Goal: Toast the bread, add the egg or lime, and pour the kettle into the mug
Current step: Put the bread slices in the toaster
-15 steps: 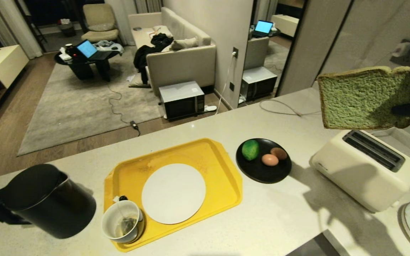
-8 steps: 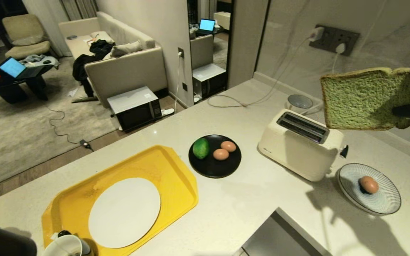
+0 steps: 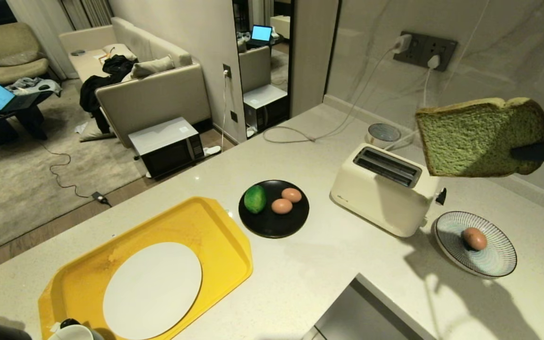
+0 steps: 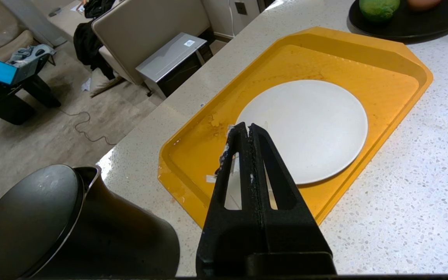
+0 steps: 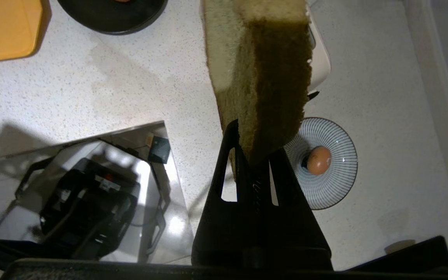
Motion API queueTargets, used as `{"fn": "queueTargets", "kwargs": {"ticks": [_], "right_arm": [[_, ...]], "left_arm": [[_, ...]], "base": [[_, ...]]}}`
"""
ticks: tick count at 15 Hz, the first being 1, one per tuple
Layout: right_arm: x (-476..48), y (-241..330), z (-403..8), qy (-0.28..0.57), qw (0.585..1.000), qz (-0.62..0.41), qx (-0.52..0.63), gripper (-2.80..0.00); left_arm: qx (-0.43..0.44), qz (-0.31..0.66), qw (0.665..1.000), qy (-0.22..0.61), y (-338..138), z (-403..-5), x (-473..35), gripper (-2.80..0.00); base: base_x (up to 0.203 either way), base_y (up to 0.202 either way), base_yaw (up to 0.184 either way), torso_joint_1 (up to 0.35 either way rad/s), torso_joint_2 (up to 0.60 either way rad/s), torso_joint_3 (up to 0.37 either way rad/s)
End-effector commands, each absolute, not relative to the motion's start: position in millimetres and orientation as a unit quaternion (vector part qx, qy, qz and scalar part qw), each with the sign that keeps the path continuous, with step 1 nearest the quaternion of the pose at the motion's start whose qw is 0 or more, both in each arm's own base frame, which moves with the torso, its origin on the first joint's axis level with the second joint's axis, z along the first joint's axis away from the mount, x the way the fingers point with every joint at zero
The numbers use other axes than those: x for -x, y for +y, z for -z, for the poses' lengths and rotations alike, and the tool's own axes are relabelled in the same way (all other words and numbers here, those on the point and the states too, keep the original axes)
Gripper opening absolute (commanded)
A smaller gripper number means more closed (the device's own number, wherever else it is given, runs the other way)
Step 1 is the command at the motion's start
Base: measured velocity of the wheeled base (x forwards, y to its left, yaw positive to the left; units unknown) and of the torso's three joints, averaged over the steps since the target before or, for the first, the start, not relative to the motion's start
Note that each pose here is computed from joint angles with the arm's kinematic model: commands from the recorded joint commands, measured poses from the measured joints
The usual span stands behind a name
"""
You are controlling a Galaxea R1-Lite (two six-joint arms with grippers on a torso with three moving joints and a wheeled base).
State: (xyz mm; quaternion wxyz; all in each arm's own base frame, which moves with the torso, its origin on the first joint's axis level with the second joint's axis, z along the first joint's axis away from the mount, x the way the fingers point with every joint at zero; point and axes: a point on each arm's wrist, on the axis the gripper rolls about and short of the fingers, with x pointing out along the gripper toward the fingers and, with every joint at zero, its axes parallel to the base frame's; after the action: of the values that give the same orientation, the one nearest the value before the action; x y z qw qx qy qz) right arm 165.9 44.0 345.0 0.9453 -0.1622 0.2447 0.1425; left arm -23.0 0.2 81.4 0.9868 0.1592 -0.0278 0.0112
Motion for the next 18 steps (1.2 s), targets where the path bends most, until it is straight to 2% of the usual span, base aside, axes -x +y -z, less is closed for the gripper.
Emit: {"fn": "queueTargets", "kwargs": {"ticks": [1,11,18], "right_arm": [[-183,47,-338,0.263,0.938,-0.13,0.187,-2.8],[-306,41,-297,0.238,0.932,-0.07,0.264,-2.8],[-332,41,-278,0.261,0.923,-0.075,0.272,-2.8]], "left_arm": [[-0.16,-0.012,0.987,-0.028,0,-81,23,-2.8],[-0.16,-0.012,0.987,-0.028,0,-81,23,-2.8],[-0.16,-0.012,0.987,-0.029,0,-81,23,-2.8]], "base": [[0.0,0.0,0.0,0.0,0.0,0.0],[0.0,0.0,0.0,0.0,0.0,0.0],[0.0,0.0,0.0,0.0,0.0,0.0]]}}
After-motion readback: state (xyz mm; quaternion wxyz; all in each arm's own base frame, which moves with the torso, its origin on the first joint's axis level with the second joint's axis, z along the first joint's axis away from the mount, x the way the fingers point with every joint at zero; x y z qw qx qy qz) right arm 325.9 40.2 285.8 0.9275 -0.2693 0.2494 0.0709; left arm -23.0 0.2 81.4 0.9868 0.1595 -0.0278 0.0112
